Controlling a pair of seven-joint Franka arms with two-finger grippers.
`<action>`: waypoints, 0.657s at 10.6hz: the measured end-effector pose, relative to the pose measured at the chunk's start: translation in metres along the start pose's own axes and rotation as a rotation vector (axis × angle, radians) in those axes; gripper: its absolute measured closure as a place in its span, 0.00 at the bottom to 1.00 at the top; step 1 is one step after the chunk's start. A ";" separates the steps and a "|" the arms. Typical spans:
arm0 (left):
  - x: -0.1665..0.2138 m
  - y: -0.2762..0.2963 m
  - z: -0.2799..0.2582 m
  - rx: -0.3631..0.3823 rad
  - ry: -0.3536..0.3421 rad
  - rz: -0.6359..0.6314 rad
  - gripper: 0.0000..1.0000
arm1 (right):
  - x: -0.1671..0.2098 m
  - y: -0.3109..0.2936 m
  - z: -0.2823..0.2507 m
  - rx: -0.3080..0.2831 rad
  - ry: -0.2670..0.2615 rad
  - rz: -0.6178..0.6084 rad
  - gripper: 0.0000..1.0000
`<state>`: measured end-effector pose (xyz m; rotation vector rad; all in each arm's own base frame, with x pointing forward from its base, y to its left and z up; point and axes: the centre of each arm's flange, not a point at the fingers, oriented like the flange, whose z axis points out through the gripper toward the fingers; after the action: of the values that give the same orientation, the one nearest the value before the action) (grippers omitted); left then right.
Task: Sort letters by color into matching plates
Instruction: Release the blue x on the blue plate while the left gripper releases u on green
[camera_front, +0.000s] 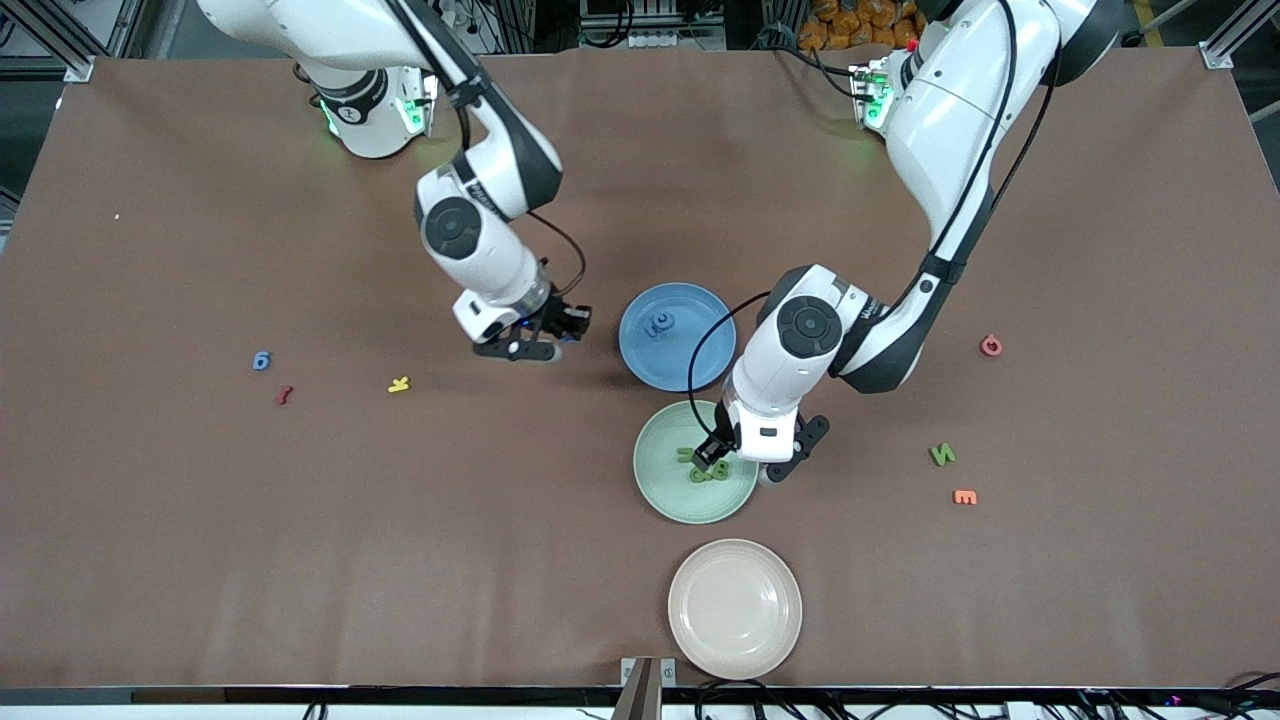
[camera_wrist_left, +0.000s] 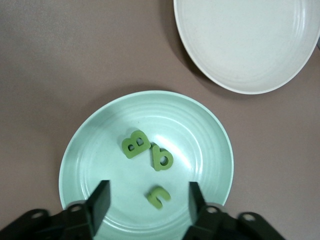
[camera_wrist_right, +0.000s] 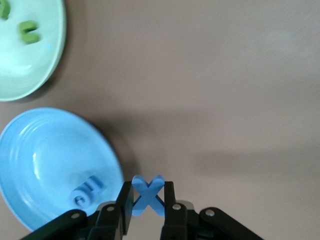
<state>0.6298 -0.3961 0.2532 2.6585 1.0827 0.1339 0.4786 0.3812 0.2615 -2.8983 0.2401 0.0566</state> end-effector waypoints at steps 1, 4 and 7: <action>0.004 -0.001 0.000 0.000 0.007 0.001 0.18 | -0.019 -0.018 0.008 0.011 0.009 0.017 0.71; 0.039 -0.012 0.000 0.014 0.049 -0.005 0.00 | -0.062 -0.067 0.024 0.048 0.024 0.149 0.71; 0.097 -0.043 0.004 0.106 0.083 0.057 0.00 | -0.075 -0.097 0.050 0.050 0.019 0.231 0.71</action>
<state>0.6709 -0.3000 0.2356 2.8020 1.0676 0.2056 0.4193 0.4976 0.2393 -2.8085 0.5705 0.0611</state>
